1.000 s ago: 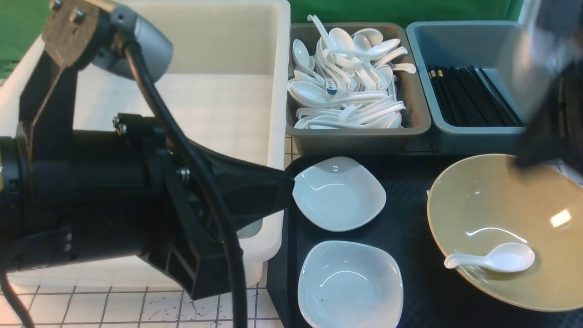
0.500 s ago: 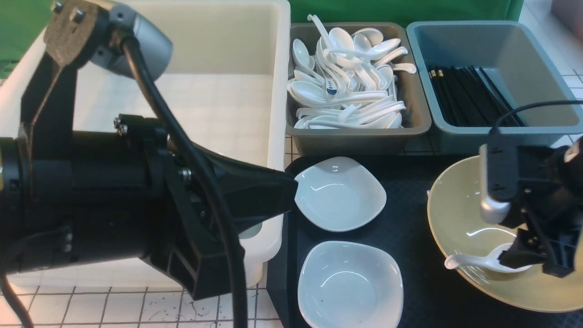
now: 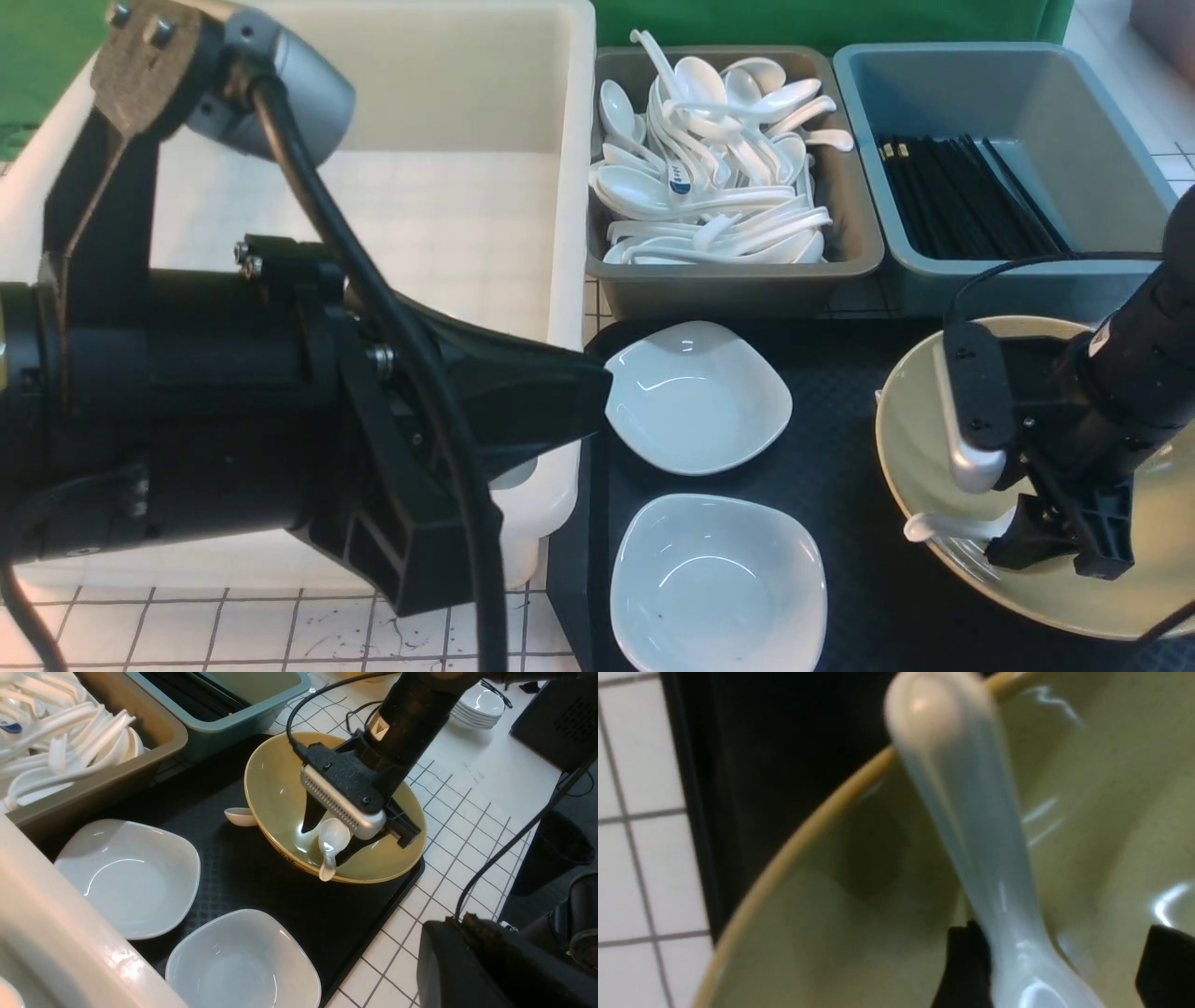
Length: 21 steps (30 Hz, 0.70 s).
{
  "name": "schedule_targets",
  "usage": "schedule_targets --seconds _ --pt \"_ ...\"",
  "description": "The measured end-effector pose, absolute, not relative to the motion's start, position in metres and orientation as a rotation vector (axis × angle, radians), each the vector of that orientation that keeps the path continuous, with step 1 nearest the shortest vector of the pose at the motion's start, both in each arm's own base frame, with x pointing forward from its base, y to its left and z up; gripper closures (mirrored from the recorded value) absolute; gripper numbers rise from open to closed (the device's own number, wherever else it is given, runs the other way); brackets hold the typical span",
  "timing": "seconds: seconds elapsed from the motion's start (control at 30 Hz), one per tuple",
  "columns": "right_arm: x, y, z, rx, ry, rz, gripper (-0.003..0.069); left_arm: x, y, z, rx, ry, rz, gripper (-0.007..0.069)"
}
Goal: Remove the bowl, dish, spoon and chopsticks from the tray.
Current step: Use the right arm to grab the soup spoon in the middle
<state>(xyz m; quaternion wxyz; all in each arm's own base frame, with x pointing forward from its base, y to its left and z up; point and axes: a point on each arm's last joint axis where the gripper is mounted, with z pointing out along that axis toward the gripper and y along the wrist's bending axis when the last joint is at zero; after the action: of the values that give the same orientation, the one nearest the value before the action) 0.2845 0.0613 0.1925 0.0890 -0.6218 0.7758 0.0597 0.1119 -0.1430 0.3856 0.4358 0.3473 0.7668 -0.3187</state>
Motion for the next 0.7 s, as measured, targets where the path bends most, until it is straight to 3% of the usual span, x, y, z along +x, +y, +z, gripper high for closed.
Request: schedule_targets --seconds 0.2,0.43,0.53,0.63,0.7 --pt "0.295 0.062 0.176 -1.857 2.289 0.141 0.0198 0.112 -0.143 0.386 0.864 1.908 -0.794 0.0626" --pt "0.297 0.062 0.175 -1.882 2.257 0.13 0.0338 0.112 -0.143 0.386 0.86 1.91 -0.803 0.0626" --pt "0.296 0.062 0.176 -1.888 2.264 0.147 0.0339 0.112 -0.143 0.386 0.861 1.909 -0.802 0.0626" --pt "0.297 0.063 0.184 -1.832 2.323 0.171 0.034 0.112 -0.143 0.386 0.864 1.907 -0.8 0.0626" --pt "0.303 0.064 0.203 -1.631 2.44 0.173 0.0341 0.112 -0.143 0.386 0.866 1.905 -0.798 0.0626"
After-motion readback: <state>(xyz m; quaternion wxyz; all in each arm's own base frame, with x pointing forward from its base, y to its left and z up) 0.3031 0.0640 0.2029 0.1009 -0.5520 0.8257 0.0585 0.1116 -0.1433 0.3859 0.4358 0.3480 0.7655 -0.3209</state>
